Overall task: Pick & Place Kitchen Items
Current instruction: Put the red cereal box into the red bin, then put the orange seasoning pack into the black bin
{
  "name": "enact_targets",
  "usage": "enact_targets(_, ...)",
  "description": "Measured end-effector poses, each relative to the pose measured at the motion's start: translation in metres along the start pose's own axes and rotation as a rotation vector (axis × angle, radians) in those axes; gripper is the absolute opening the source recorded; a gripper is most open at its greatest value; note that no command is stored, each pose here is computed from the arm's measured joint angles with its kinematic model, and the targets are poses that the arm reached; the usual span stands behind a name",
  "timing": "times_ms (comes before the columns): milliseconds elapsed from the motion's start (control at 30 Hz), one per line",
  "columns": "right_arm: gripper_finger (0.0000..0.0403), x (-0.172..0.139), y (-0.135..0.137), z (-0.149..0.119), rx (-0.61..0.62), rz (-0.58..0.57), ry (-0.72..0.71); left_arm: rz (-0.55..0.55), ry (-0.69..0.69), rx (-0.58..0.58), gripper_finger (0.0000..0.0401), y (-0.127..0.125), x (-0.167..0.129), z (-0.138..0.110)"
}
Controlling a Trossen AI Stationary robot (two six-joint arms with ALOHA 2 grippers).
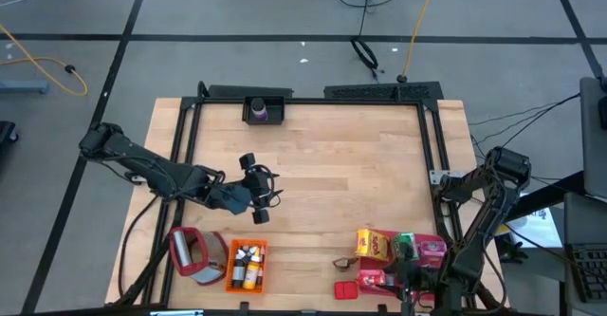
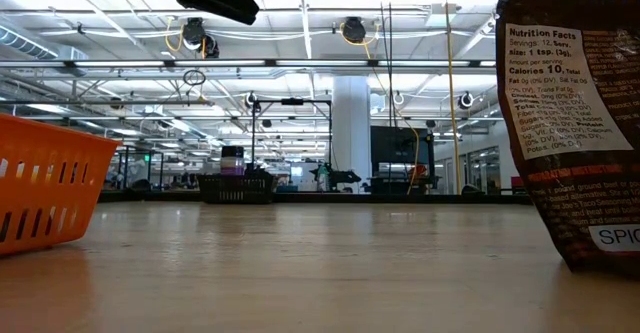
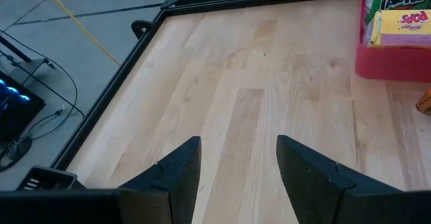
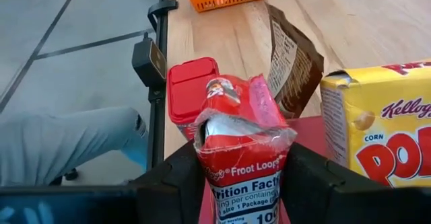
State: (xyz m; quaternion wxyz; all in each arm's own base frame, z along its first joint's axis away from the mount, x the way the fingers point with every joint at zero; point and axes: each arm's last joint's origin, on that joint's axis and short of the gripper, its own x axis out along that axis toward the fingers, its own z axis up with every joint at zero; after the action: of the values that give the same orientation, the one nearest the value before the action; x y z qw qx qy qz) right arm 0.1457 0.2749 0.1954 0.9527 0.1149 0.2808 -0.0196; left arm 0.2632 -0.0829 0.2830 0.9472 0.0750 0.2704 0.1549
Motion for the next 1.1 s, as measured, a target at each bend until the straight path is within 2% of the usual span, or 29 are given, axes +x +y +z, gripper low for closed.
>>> enact_targets(100, 0.0156, 0.0, 0.0, 0.0, 0.022, 0.003, 0.006, 0.0, 0.0, 0.0, 0.0196, 0.0, 0.0, 0.0)
enact_targets(633, 0.0238, -0.001, 0.005, 0.004, -0.023, 0.042, -0.021, 0.0, 0.0, -0.009, 0.0196, 0.0, 0.0, 0.0)
enact_targets(933, 0.0228, -0.008, 0.001, 0.022, -0.077, 0.058, -0.055, 0.0, 0.001, -0.012, 0.0196, 0.0, 0.0, 0.0)
enact_targets(1100, 0.0222, 0.015, -0.009, 0.042, -0.165, 0.027, -0.048, 0.0, 0.001, -0.013, 0.0196, 0.0, 0.0, 0.0)
